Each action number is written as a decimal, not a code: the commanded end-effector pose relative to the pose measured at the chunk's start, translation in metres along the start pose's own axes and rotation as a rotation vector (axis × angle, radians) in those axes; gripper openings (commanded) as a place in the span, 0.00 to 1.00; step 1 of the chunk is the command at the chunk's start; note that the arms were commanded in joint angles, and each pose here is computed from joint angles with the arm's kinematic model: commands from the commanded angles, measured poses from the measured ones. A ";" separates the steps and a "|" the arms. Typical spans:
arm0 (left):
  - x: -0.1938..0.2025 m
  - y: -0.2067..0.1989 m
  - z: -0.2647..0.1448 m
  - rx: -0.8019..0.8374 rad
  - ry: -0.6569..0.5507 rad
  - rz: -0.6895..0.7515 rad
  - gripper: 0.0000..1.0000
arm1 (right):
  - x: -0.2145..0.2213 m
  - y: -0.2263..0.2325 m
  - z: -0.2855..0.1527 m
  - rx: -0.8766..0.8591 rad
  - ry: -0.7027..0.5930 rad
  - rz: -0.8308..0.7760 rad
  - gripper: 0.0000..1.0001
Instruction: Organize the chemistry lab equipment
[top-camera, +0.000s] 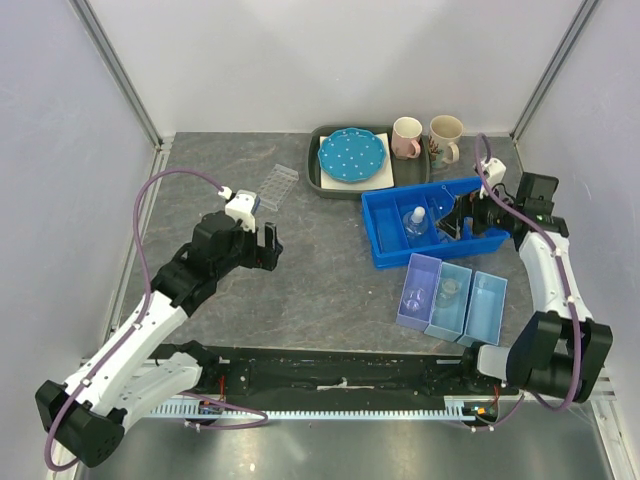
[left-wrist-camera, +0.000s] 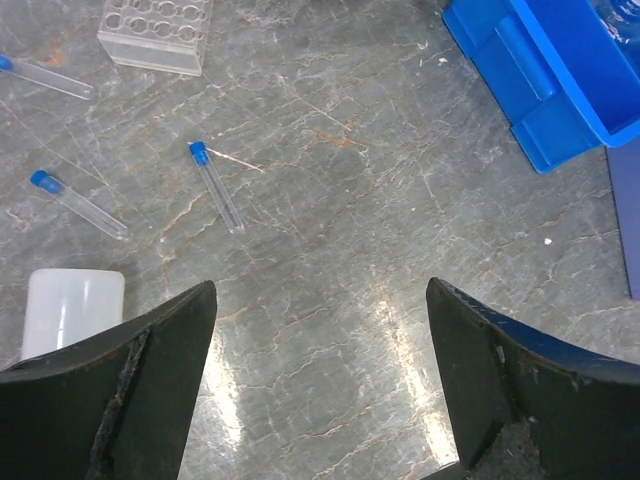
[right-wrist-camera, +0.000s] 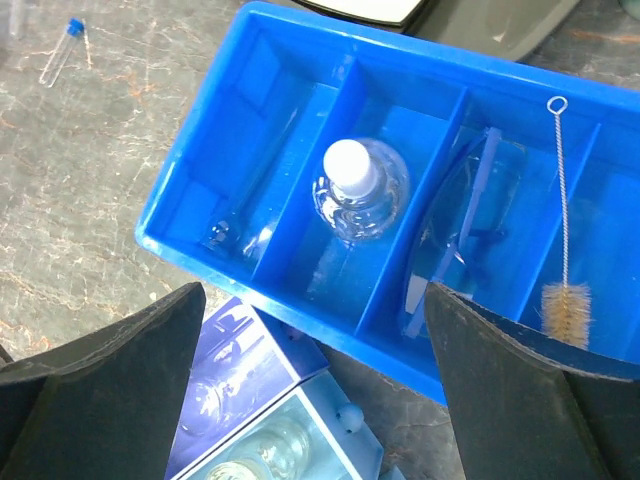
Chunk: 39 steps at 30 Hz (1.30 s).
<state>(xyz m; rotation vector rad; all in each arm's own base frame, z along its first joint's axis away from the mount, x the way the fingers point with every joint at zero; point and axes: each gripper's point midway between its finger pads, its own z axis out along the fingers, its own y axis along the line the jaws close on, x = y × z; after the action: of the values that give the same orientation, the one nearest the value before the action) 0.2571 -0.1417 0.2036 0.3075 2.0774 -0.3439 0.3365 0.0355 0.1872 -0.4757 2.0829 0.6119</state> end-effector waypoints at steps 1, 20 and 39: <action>-0.003 -0.007 0.009 0.035 -0.016 -0.094 0.92 | -0.024 0.016 -0.006 -0.051 -0.136 -0.098 0.98; 0.039 0.096 0.018 -0.505 0.374 0.103 0.86 | -0.016 0.011 -0.005 -0.039 -0.138 -0.037 0.98; 0.097 0.163 0.045 -0.695 0.631 0.148 0.93 | -0.019 0.011 -0.008 -0.031 -0.145 -0.042 0.98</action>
<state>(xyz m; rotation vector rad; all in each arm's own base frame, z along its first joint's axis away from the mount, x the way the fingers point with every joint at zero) 0.2925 -0.0083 0.0912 0.1011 2.5778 0.5863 0.3305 0.0427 0.1923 -0.4504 1.9825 0.6603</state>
